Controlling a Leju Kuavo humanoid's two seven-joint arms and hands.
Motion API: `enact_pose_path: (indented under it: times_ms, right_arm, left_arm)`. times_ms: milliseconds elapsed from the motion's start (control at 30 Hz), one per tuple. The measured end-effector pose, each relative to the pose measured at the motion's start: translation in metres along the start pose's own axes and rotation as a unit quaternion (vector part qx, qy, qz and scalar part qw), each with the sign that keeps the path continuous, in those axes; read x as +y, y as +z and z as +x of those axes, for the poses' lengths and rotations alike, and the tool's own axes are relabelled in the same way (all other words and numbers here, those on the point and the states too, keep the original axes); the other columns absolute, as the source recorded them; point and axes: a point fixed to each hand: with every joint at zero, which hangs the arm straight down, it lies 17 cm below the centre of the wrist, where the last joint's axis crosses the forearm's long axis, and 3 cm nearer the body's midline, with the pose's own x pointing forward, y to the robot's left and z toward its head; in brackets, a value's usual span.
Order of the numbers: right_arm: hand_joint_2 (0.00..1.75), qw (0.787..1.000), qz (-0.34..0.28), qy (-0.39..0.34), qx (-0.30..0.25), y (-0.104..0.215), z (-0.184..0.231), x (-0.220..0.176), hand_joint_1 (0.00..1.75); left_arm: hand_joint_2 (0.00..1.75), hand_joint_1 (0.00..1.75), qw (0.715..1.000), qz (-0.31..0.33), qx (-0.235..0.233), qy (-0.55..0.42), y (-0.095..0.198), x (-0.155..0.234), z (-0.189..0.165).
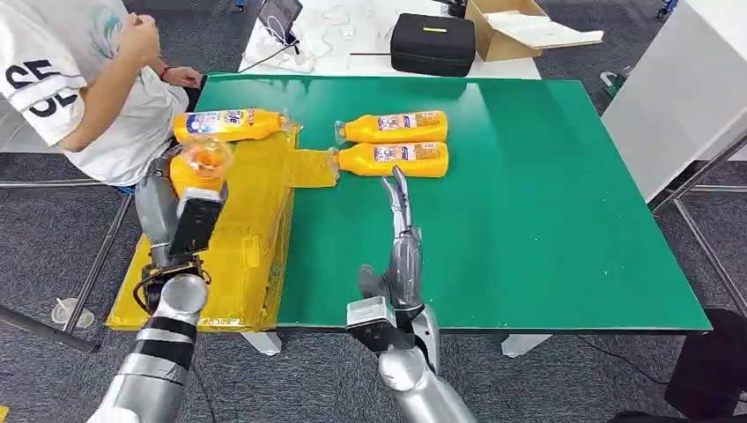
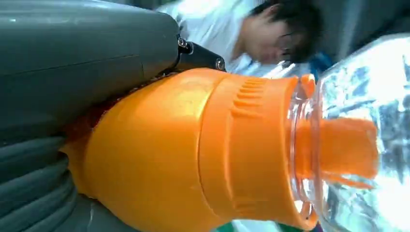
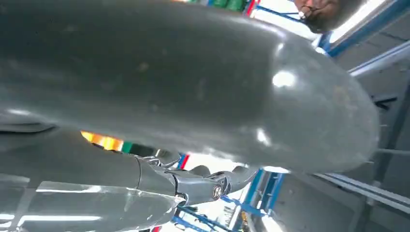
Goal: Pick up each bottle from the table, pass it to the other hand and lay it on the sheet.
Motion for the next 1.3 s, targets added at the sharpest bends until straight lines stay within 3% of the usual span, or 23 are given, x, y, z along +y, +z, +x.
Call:
enact_pose_path:
  times_ms: [100, 333, 533, 800, 833, 1300]
  right_arm:
    - [0.00, 1.000, 0.010, -0.009, -0.012, -0.003, 0.008, 0.007, 0.00]
    - [0.00, 1.000, 0.018, -0.014, -0.019, -0.004, 0.011, 0.010, 0.00]
    - [0.00, 0.998, 0.046, -0.036, -0.025, 0.001, 0.016, 0.022, 0.00]
    - [0.00, 0.997, 0.061, -0.047, -0.027, 0.005, 0.018, 0.029, 0.00]
    - [1.75, 0.996, 0.064, -0.049, -0.026, 0.005, 0.019, 0.031, 0.00]
    - [1.75, 0.995, 0.076, -0.053, -0.018, 0.011, 0.014, 0.038, 0.00]
  left_arm:
    - [1.75, 1.75, 0.991, -0.077, -0.049, -0.098, 0.004, -0.032, -0.004]
    - [1.75, 1.75, 0.977, -0.146, -0.056, -0.144, 0.021, -0.060, -0.026]
    - [1.75, 1.75, 0.911, -0.315, -0.128, -0.233, 0.065, -0.111, -0.044]
    - [1.75, 1.75, 0.867, -0.446, -0.103, -0.196, 0.120, -0.138, -0.073]
    - [1.75, 1.75, 0.862, -0.457, -0.099, -0.196, 0.125, -0.139, -0.076]
    - [1.75, 1.75, 0.833, -0.508, -0.078, -0.204, 0.155, -0.139, -0.102]
